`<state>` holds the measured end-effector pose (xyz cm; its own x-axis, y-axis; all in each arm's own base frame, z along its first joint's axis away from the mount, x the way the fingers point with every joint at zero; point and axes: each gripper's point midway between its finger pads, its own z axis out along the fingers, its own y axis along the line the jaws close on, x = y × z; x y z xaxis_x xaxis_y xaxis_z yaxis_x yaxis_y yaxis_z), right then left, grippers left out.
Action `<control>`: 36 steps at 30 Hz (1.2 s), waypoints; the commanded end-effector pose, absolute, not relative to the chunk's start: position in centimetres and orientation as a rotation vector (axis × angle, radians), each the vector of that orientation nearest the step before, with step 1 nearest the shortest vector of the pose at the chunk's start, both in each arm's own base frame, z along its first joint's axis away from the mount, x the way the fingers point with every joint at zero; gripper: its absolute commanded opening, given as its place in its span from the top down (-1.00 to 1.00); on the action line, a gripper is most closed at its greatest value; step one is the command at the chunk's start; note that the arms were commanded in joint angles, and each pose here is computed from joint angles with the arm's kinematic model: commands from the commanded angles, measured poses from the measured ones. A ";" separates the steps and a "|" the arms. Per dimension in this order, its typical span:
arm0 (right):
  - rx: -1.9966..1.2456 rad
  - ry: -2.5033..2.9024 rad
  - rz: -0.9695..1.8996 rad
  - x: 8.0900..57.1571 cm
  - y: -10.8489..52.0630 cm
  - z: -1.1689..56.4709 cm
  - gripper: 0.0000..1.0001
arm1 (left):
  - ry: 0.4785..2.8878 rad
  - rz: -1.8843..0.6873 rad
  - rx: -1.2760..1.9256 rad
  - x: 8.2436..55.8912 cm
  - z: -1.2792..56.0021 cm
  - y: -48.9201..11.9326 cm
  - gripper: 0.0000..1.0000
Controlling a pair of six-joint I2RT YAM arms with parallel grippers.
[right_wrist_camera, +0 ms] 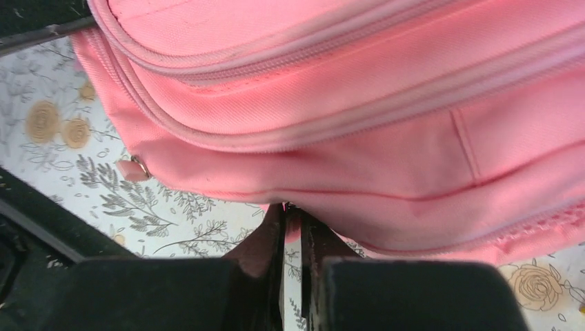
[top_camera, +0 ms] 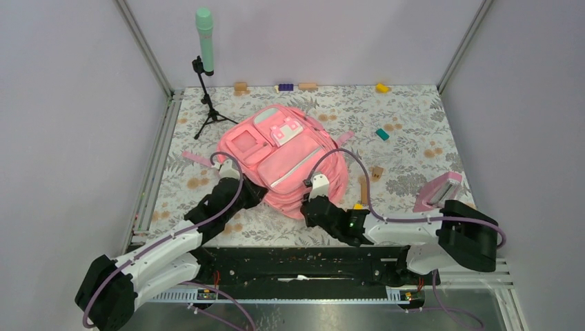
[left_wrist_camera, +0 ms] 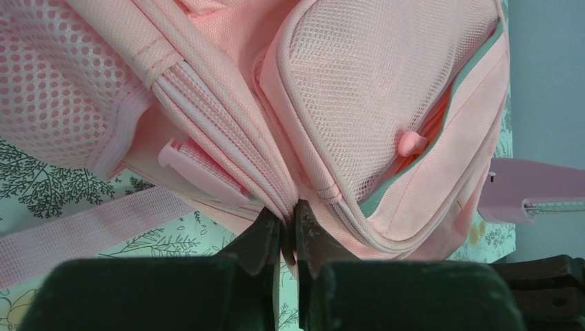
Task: Pack the student bag
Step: Zip the student bag at the center of the board.
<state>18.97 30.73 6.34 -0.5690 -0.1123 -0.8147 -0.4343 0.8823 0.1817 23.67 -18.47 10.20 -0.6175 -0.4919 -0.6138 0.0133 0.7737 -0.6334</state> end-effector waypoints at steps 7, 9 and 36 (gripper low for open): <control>-0.168 2.154 0.518 21.3 26.6 8.0 1.00 | 2.059 -0.652 -0.324 25.6 12.2 -15.4 1.00; -0.145 2.159 0.522 21.7 25.9 7.7 1.00 | 2.059 -0.641 -0.329 25.8 12.2 -14.9 1.00; -0.276 2.191 0.845 24.0 26.2 9.3 1.00 | 1.979 -0.508 -0.059 26.9 17.9 -13.3 -0.60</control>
<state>24.23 24.56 7.20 -0.7027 0.1005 -0.7044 -0.3413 0.8210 0.4576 25.46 -12.15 11.57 -0.6108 -0.3410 -0.7146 0.0401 0.8881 -0.4580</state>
